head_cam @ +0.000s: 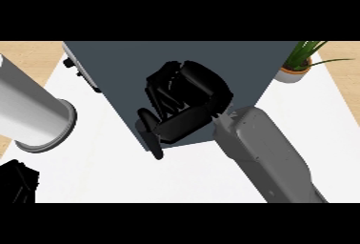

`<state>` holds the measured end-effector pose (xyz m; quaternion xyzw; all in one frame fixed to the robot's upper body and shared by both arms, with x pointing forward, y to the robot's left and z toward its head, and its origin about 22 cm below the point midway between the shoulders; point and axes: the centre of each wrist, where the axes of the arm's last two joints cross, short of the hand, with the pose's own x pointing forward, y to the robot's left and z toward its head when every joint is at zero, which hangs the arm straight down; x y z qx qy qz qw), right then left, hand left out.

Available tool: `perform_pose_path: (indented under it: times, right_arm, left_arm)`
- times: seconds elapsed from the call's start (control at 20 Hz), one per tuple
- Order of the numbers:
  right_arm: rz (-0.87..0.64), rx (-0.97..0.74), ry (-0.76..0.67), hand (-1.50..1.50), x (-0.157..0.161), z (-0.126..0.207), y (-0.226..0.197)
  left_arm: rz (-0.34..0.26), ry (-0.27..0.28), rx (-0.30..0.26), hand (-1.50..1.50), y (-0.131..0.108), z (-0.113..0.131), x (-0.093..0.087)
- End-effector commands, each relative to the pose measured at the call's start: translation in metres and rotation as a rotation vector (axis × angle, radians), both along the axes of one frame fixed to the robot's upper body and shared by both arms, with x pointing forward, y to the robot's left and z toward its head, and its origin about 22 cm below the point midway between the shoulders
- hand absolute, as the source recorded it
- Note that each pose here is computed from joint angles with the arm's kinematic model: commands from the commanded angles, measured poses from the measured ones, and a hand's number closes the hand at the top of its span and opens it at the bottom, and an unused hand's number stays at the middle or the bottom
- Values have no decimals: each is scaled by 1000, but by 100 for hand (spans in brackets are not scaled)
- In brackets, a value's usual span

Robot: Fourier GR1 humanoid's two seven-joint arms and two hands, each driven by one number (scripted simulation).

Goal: Pick up the wine, place it into the cabinet and close the cabinet

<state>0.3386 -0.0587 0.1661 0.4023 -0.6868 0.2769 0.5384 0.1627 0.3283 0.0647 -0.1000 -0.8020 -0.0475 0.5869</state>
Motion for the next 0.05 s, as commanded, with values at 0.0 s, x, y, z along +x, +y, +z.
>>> perform_pose_path:
  times: [0.0]
  right_arm:
    - [-277, -27, 95, 150, 44, 2, -43]
  left_arm:
    - [-12, -13, -5, 150, -5, -2, 3]
